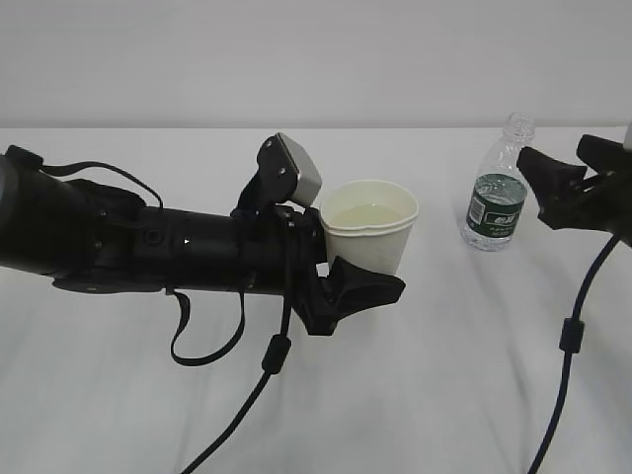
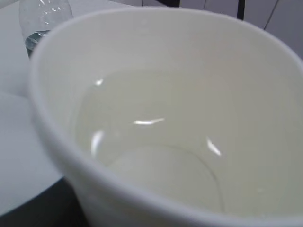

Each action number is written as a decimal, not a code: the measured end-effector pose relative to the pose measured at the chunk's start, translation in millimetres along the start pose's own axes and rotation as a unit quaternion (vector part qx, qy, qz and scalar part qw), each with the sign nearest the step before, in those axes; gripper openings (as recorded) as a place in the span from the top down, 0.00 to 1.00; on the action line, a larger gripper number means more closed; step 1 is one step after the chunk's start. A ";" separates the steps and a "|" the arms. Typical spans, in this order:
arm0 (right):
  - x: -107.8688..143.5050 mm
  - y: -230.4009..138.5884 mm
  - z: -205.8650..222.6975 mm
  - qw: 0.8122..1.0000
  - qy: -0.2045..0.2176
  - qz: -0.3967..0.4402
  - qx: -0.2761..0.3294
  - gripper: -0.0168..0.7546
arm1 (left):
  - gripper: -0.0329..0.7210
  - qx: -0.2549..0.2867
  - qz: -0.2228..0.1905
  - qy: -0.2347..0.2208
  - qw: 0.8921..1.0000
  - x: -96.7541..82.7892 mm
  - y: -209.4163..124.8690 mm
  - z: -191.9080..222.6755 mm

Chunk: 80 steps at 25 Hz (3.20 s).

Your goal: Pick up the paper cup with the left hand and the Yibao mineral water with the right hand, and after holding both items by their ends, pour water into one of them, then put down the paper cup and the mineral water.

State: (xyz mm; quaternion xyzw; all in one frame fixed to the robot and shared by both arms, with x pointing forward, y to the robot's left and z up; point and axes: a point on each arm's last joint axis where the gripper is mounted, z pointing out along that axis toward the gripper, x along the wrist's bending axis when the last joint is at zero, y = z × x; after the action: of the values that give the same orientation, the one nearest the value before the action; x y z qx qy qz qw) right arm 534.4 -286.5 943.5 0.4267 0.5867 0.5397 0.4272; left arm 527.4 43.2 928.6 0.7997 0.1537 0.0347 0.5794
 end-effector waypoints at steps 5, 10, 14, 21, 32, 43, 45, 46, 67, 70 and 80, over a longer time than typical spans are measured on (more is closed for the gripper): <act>-0.3 10.6 -4.5 1.000 -0.006 -0.010 0.011 0.21 | 0.35 0.002 0.002 0.002 1.000 0.4 -0.3 0.0; -0.5 21.8 -10.5 1.000 -0.014 -0.019 0.019 0.21 | 0.35 -0.005 0.003 0.016 1.000 2.9 0.9 -0.1; -1.1 30.9 -15.2 0.999 -0.023 -0.024 0.025 0.21 | 0.35 -0.011 0.006 0.030 0.999 5.5 2.0 -0.3; -1.0 41.2 -20.3 0.999 -0.028 -0.032 0.023 0.21 | 0.35 -0.018 0.002 0.053 0.998 11.3 3.0 -2.1; -1.1 40.2 -21.3 0.999 -0.030 -0.032 0.033 0.21 | 0.35 -0.027 -0.009 0.094 0.995 31.7 2.0 -15.0; -1.4 38.6 -21.6 0.998 -0.031 -0.032 0.043 0.21 | 0.35 -0.037 -0.031 0.148 0.988 63.8 -2.3 -41.2; -1.4 38.6 -21.6 0.998 -0.031 -0.032 0.043 0.21 | 0.35 -0.038 -0.033 0.154 0.987 67.7 -3.1 -44.7; -1.4 38.6 -21.6 0.998 -0.031 -0.032 0.043 0.21 | 0.35 -0.038 -0.034 0.157 0.986 69.0 -3.3 -46.0; -1.4 38.6 -21.6 0.998 -0.031 -0.032 0.043 0.21 | 0.35 -0.053 -0.063 0.221 0.972 102.3 -9.9 -80.5; -1.4 38.6 -21.6 0.998 -0.031 -0.032 0.043 0.21 | 0.35 -0.056 -0.068 0.231 0.969 106.8 -10.8 -85.7; -0.5 38.2 -21.6 0.998 -0.026 -0.036 0.045 0.21 | 0.35 -0.059 -0.098 0.264 0.958 119.7 -26.6 -88.8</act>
State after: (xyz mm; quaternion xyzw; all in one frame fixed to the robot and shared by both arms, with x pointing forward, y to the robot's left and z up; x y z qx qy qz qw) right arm 515.3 -290.8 982.7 0.4384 0.6139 0.4856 0.4418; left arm 614.9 166.3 918.0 0.7070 0.3770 0.1968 0.5651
